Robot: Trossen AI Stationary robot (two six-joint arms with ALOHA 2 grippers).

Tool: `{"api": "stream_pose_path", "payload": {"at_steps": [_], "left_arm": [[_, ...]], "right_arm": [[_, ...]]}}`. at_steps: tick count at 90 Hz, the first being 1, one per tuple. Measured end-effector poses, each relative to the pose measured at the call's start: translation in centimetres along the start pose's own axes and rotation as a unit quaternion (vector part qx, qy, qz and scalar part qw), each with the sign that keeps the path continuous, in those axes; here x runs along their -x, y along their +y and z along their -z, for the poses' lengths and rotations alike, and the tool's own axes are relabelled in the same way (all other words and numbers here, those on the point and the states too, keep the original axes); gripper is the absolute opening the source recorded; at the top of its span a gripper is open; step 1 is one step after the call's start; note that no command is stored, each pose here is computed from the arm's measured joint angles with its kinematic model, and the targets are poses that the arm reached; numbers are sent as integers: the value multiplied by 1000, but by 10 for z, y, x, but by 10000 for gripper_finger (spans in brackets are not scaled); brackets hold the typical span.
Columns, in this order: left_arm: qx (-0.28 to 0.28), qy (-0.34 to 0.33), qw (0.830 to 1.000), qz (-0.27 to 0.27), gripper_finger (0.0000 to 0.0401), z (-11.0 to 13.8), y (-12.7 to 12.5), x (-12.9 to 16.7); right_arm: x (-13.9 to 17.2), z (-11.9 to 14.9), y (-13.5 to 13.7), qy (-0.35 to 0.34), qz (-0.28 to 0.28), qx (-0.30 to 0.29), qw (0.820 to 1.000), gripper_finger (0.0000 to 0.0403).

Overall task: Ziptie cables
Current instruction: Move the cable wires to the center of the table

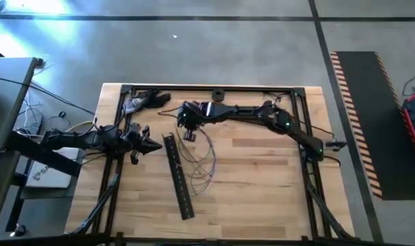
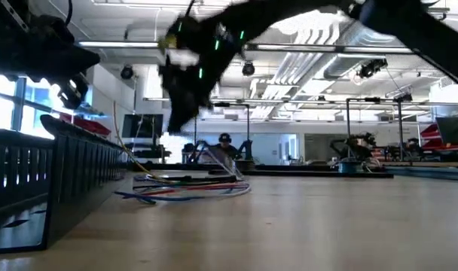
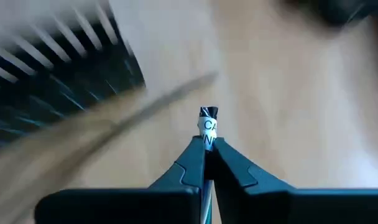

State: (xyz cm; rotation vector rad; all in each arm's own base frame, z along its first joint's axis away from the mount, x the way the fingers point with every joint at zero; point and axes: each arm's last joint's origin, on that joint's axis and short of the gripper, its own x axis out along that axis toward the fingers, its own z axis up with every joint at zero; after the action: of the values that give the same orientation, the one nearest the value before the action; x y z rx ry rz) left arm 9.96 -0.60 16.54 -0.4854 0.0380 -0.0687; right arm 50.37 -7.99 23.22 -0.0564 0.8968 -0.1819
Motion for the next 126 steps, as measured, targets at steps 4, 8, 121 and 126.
{"api": "stream_pose_path", "payload": {"at_steps": [4,8,121,126], "left_arm": [[0,0,1000,0,0,0,0,0],[0,2,1000,0,0,0,0,0],[43,76,991,-96,0,-44,-33,-66],[32,136,982,-129,0,-53,-41,-75]], "right_arm": [[22,-8,3,-16,0,9,1000,2],[44,-15,7,-32,5,21,999,1],[306,21,75,-124,26,51,991,0],[295,23,78,-119,27,52,991,0]]}}
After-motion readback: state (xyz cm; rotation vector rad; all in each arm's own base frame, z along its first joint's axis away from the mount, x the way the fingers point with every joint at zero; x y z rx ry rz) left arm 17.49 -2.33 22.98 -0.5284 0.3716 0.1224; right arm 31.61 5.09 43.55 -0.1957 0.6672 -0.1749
